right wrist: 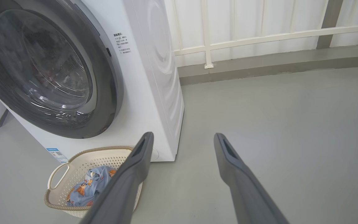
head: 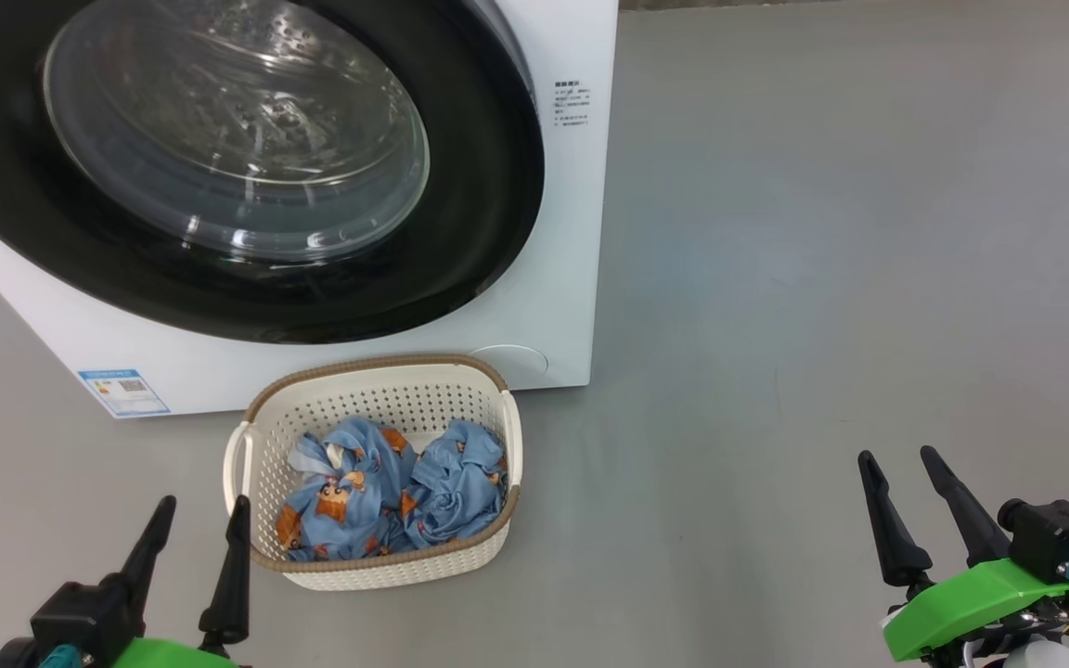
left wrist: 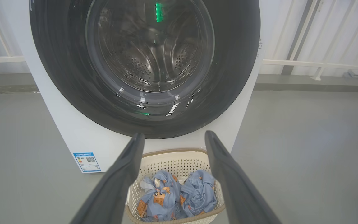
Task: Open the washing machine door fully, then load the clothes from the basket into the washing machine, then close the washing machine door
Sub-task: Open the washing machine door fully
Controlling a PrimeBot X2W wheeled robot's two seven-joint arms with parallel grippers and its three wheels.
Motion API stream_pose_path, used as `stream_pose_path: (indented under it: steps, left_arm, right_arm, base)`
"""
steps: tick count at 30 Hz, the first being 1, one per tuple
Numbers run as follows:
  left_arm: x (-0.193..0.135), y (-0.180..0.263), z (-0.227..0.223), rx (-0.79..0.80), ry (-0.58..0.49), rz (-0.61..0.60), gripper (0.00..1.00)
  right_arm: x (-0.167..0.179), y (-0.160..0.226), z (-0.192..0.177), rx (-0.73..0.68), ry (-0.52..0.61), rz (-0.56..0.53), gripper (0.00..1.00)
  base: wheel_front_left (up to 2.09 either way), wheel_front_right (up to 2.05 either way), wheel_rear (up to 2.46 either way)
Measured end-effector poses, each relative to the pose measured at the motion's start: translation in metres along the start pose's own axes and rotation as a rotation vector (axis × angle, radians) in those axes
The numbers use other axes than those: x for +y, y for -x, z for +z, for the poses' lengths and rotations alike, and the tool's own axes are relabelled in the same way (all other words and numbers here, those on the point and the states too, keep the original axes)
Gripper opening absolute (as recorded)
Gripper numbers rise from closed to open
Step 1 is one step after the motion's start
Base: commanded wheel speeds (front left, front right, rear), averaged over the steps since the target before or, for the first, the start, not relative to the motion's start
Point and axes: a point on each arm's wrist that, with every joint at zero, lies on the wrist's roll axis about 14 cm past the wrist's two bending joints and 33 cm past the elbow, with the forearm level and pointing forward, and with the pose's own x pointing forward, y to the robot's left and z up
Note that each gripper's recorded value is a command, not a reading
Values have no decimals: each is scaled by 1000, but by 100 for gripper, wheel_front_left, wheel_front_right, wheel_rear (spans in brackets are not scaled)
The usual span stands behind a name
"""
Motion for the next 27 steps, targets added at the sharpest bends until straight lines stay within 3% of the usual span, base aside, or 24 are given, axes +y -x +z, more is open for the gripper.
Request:
stream_pose_path:
  steps: [16, 17, 19, 20, 21, 27]
  left_arm:
    - [-6, 1, -5, 9, 36, 4, 100]
    - [-6, 1, -6, 10, 41, 6, 100]
    - [-7, 1, -7, 10, 57, 12, 100]
    - [-7, 1, -8, 11, 62, 14, 100]
    - [-8, 1, -8, 10, 67, 17, 100]
    - [-8, 1, -8, 7, 79, 26, 100]
  right_arm:
    - [4, -7, -2, 5, -11, 4, 100]
    - [5, -9, -1, 1, -18, 6, 94]
    - [8, -13, 0, -7, -36, 9, 40]
    - [10, -16, 1, -12, -49, 11, 40]
    - [12, -19, 3, -19, -77, 9, 0]
    - [23, -39, 17, -72, -265, 8, 0]
  base:
    - [0, 0, -1]
    - [0, 0, 0]
    - [0, 0, 0]
    - [0, 0, 0]
    - [0, 0, 0]
    - [0, 0, 0]
